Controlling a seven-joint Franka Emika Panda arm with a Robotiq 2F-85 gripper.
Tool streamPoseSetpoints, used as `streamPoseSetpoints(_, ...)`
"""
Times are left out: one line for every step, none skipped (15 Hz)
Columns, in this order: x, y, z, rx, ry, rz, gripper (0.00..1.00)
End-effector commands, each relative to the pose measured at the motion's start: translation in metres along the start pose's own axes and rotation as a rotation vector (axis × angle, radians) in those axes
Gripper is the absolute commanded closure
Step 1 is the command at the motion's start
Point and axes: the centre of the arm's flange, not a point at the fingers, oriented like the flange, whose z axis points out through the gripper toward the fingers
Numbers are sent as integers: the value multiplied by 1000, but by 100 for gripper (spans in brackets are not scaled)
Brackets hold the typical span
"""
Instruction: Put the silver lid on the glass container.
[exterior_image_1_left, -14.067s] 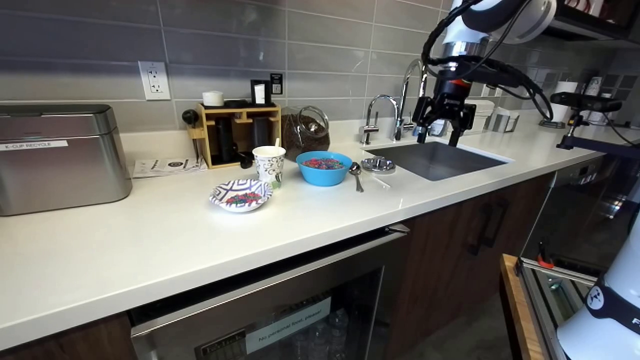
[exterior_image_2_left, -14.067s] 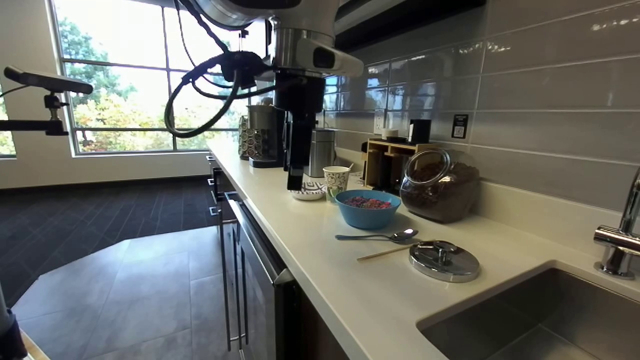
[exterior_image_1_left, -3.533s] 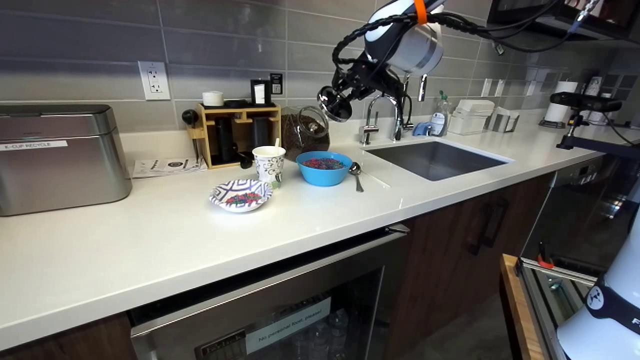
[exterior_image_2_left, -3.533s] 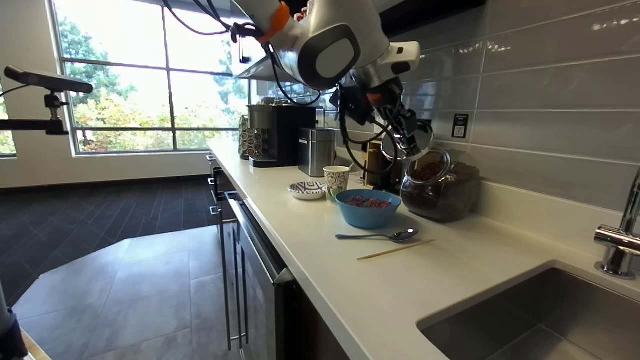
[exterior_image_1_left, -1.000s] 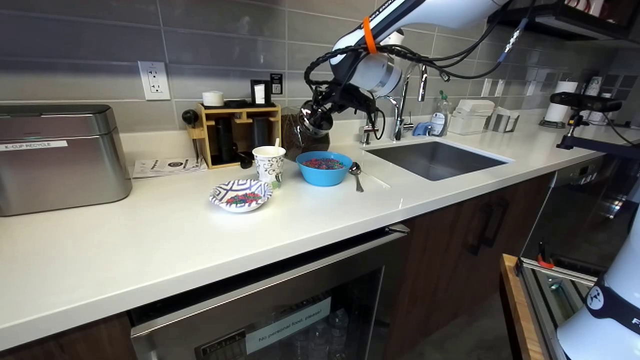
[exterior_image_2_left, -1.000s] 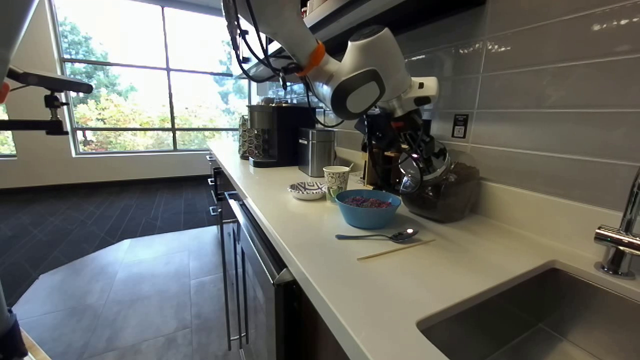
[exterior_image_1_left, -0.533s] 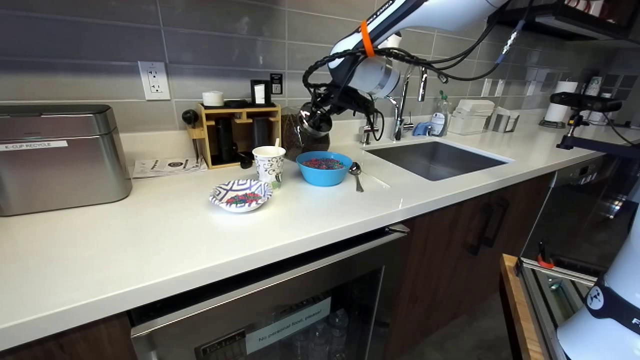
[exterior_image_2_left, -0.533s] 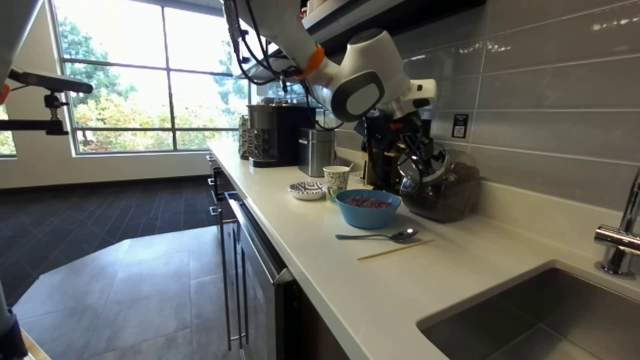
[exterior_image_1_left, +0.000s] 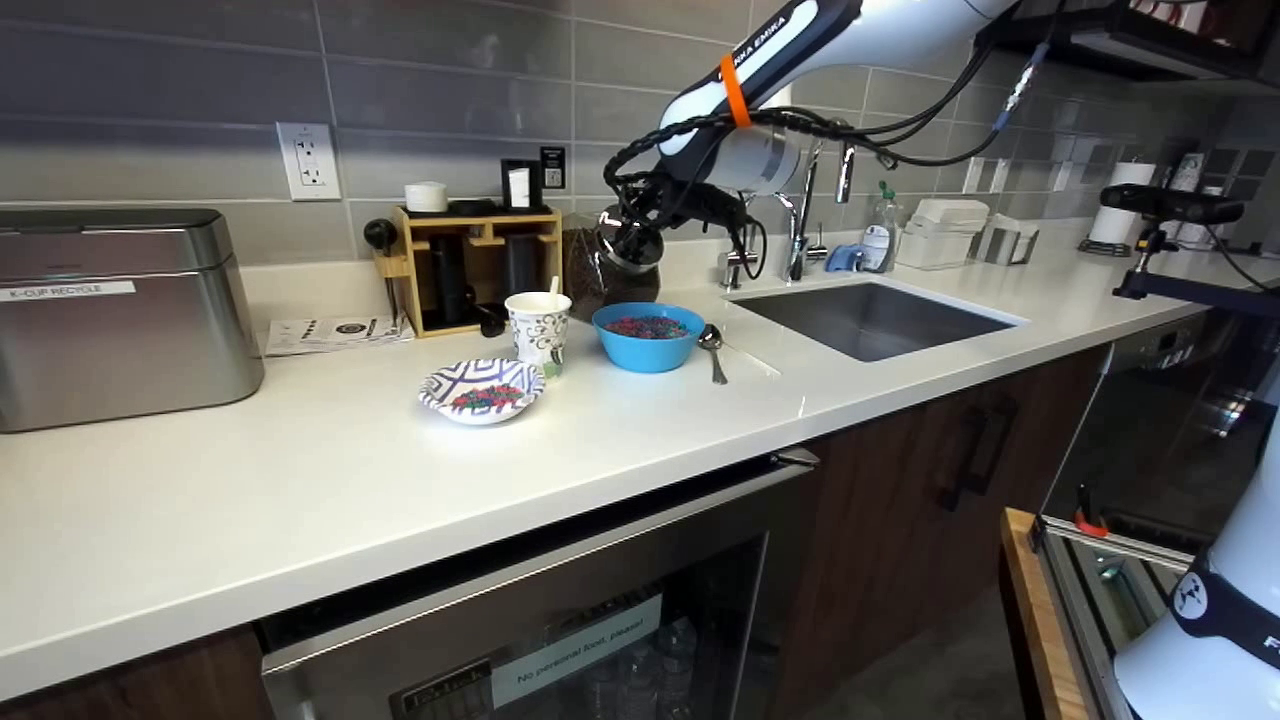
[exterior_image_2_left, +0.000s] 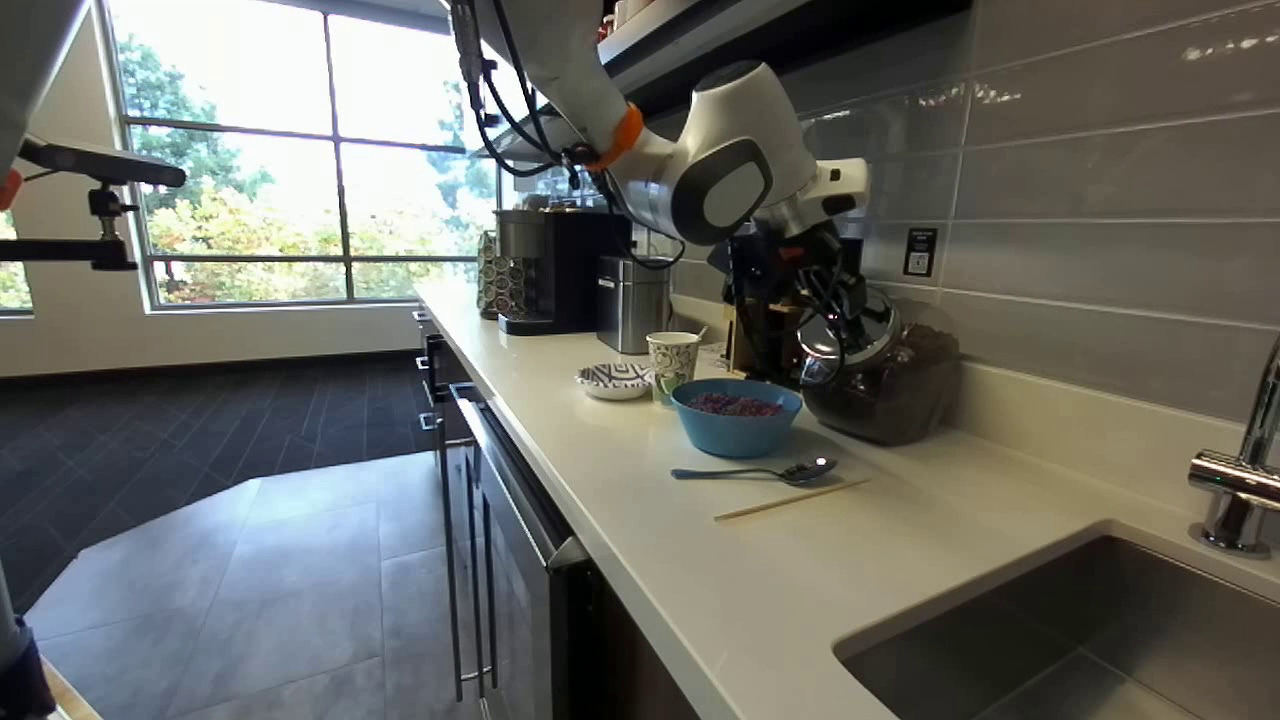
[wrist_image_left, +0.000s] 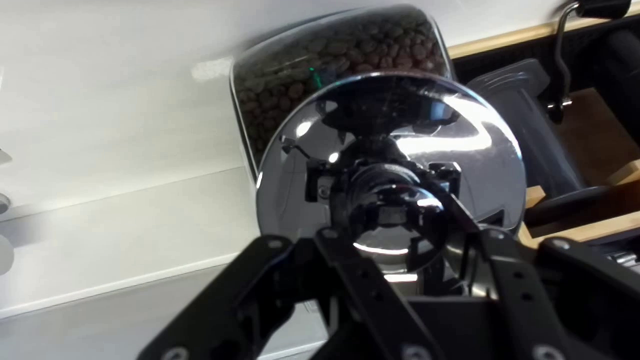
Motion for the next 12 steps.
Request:
streamPoseSetpoints(5, -5, 5, -17, 31, 2, 79)
streamPoseSetpoints(6, -6, 5, -19, 31, 0, 79)
streamPoseSetpoints(7, -5, 5, -22, 29, -1, 79)
streamPoseSetpoints(7, -5, 6, -26, 32, -1, 79)
streamPoseSetpoints(8, -4, 6, -28, 33, -1, 79)
streamPoseSetpoints(8, -3, 7, -30, 29, -1, 79)
streamPoseSetpoints(7, -3, 8, -30, 26, -2, 79)
streamPoseSetpoints(7, -2, 9, -31, 24, -4, 79)
streamPoseSetpoints(6, -2, 10, -29, 19, -4, 79)
streamPoseSetpoints(5, -2, 12, -28, 19, -7, 79)
streamPoseSetpoints(4, -2, 13, -23, 15, -9, 79)
streamPoseSetpoints(4, -2, 14, -23, 16, -9, 79)
